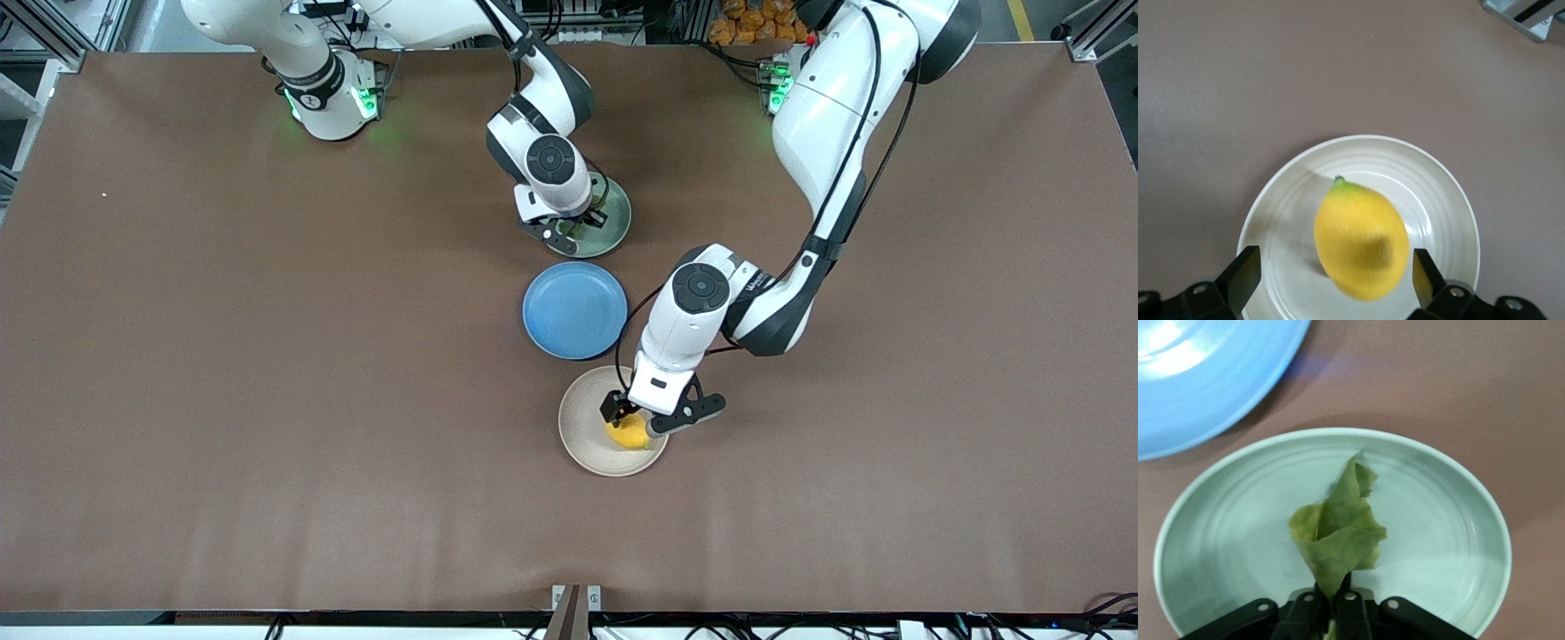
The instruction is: Place lemon and lettuce in plates
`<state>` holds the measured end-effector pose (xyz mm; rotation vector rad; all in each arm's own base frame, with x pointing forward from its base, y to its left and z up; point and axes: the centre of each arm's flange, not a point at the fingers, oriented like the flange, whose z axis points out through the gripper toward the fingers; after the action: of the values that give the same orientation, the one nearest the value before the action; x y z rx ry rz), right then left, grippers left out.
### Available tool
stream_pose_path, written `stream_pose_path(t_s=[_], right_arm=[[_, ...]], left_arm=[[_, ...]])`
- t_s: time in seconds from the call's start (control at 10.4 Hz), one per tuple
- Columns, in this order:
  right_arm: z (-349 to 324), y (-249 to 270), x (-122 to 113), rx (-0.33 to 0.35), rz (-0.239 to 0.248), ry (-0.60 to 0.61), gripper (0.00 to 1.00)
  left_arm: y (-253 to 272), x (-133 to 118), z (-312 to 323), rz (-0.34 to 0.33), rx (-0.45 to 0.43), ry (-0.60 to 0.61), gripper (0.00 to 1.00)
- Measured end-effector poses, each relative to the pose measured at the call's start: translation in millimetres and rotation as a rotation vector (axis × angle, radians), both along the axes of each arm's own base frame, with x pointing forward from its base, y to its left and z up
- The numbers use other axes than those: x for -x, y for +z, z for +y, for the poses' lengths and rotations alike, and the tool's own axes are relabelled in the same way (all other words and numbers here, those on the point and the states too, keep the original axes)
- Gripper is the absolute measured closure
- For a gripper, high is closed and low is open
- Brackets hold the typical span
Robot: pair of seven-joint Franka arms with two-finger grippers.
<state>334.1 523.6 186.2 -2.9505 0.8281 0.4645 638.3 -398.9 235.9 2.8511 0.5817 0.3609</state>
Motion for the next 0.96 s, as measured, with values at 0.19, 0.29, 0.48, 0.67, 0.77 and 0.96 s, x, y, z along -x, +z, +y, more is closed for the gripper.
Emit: stream_pose_path(t_s=[0.19,0.29,0.48,0.67,0.77,0.96], right_arm=[[0.2,2.4,-4.1,0.000,-0.001,-0.004,0.74],[0.2,5.5,-7.8,0.004,0.005,-0.004,0.60],[0.4,20.7,-21.4,0.032,0.058,0.004,0.36],[-3.8,41.3,-41.0,0.063,0.112,0.017,0.07],[-8.6,49.4,-50.5,0.078,0.133,0.028,0.00],[-23.7,64.4,-68.7,0.109,0.185,0.087,0.00]], left_arm=[[0.2,-12.4,21.6,0.004,-0.012,0.034,0.00],[0.3,-20.3,39.2,0.022,-0.029,0.061,0.00],[6.2,-33.9,73.7,0.062,-0.064,0.113,0.00],[21.5,-44.4,104.8,0.093,-0.093,0.160,0.00],[27.2,-47.2,117.9,0.110,-0.108,0.179,0.00],[29.8,-46.2,140.6,0.134,-0.123,0.206,0.00]])
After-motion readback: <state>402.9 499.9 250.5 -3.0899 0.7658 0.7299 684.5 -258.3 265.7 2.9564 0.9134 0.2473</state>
